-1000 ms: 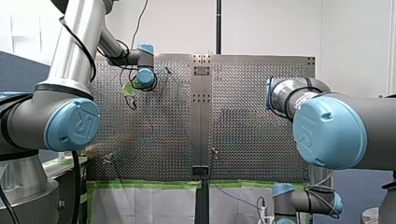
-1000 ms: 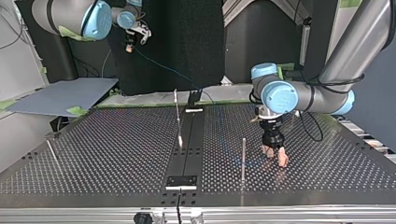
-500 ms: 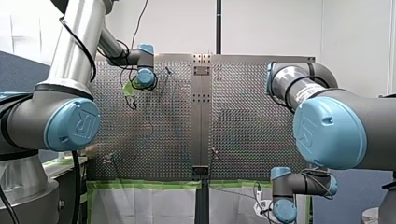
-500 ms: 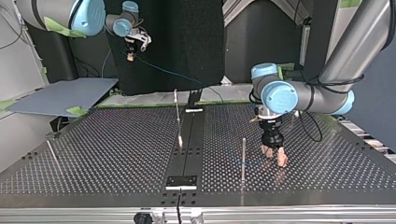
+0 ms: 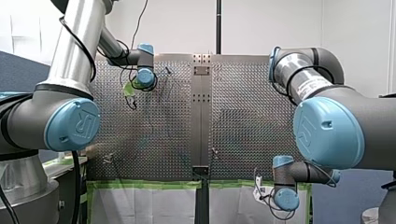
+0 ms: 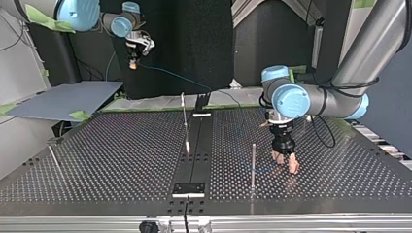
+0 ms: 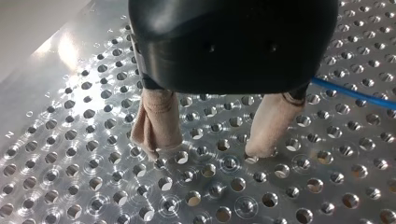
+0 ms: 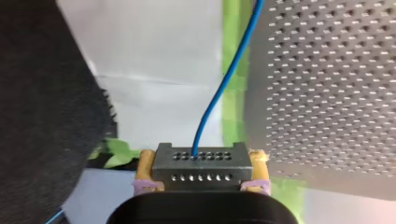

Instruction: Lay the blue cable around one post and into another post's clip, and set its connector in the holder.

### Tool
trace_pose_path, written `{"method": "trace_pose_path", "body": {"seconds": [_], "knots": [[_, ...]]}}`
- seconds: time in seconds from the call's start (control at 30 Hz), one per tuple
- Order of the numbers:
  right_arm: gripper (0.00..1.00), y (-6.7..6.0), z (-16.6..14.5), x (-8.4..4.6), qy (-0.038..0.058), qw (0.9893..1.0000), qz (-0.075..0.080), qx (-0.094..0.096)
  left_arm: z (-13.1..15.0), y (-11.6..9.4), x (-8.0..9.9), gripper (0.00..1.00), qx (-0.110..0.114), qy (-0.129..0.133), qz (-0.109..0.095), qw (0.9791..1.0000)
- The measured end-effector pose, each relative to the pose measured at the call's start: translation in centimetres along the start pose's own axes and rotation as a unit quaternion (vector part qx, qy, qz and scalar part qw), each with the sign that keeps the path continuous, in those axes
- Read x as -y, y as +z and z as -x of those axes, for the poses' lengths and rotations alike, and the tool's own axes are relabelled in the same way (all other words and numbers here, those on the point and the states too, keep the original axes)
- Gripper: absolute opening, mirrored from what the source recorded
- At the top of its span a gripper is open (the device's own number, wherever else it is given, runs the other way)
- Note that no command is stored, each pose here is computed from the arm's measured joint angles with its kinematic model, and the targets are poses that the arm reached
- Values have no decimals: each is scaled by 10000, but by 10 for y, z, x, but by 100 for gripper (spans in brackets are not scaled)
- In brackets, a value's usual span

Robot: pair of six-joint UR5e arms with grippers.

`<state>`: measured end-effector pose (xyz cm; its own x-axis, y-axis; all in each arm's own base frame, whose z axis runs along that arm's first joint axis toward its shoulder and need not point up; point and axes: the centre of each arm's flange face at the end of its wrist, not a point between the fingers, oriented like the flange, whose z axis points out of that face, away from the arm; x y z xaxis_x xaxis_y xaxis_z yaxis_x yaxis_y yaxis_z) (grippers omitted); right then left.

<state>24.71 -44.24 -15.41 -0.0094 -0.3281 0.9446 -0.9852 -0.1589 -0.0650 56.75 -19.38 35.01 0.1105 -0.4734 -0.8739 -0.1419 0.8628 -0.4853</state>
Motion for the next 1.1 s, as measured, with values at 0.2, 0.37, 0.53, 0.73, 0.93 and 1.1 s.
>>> {"method": "trace_pose_path", "body": {"seconds": [0.2, 0.37, 0.53, 0.73, 0.93, 1.1], "knots": [[0, 8, -35, 6, 70, 9990, -206, -398, 0, 0, 0, 100, -5, 0, -9, 10000], [0, 13, -61, 9, 86, 9976, -272, -629, 0, 0, 1, 100, -15, 0, -26, 10000], [0, 16, -82, 11, 82, 9962, -289, -818, 0, 0, 1, 100, -16, 0, -29, 10000], [0, 19, -112, 12, 69, 9937, -289, -1079, 0, 0, 1, 100, -17, 0, -29, 10000], [0, 22, -130, 9, -18, 9907, -249, -1334, -1, 0, 0, 100, -19, 1, -29, 10000], [0, 23, -130, 6, -28, 9906, -228, -1352, -1, 0, 0, 100, -20, 2, -26, 10000]]}}
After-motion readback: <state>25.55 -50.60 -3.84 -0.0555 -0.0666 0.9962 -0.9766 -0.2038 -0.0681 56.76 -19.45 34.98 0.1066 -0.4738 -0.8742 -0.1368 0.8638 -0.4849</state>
